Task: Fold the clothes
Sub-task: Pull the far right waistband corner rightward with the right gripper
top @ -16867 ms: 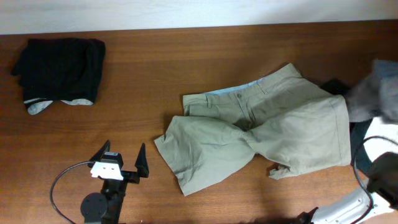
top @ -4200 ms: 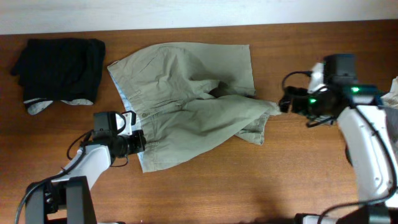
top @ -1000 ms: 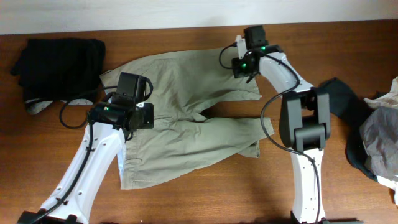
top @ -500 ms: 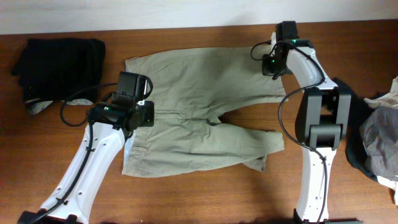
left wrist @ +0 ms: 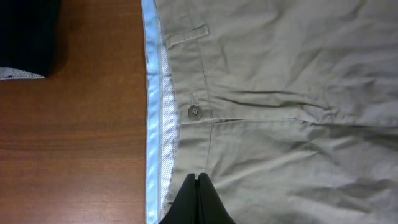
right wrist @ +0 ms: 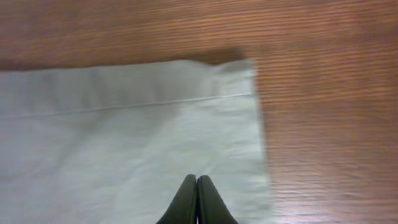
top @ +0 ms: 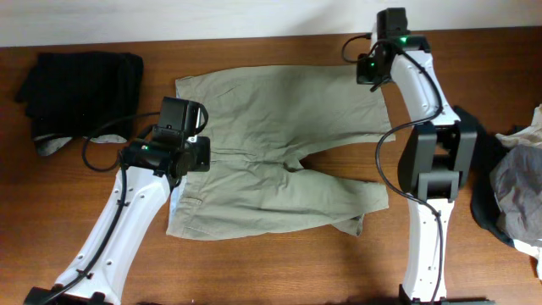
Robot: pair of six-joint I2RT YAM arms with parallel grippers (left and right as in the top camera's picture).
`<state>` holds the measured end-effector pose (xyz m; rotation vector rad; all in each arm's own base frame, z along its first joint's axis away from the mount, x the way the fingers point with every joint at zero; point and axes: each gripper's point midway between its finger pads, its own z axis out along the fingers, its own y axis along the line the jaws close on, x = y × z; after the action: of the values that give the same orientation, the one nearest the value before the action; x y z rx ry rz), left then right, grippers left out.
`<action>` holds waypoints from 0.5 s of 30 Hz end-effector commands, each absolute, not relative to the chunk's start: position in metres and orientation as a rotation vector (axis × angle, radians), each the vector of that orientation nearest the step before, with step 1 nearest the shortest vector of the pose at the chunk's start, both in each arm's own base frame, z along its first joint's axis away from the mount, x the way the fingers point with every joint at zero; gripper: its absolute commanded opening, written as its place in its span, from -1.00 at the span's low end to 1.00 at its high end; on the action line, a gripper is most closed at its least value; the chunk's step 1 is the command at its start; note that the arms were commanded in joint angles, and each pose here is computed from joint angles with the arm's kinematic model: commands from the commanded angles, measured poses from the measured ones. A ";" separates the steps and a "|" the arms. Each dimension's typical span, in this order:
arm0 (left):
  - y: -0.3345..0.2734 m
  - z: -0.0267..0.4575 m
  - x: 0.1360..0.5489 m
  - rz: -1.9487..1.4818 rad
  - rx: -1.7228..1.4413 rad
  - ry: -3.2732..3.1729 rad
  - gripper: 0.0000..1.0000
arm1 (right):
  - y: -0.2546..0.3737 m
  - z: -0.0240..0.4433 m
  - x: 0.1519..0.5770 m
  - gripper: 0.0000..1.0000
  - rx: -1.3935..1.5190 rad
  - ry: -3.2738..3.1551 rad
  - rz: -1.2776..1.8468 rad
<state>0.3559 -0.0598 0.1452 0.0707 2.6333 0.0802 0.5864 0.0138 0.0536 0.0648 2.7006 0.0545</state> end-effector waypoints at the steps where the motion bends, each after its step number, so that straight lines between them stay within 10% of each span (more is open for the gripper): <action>1: -0.062 0.157 0.362 0.064 0.087 2.593 -0.97 | 0.042 0.030 0.580 -0.92 -0.053 2.742 0.101; 15: -0.062 0.155 0.361 0.066 0.089 2.594 -0.97 | 0.025 -0.027 0.569 -0.92 -0.017 2.837 -0.070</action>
<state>0.3599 -0.0608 0.1474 0.0681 2.6149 0.0745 0.5801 0.0441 0.0047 -0.0576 2.7686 0.0627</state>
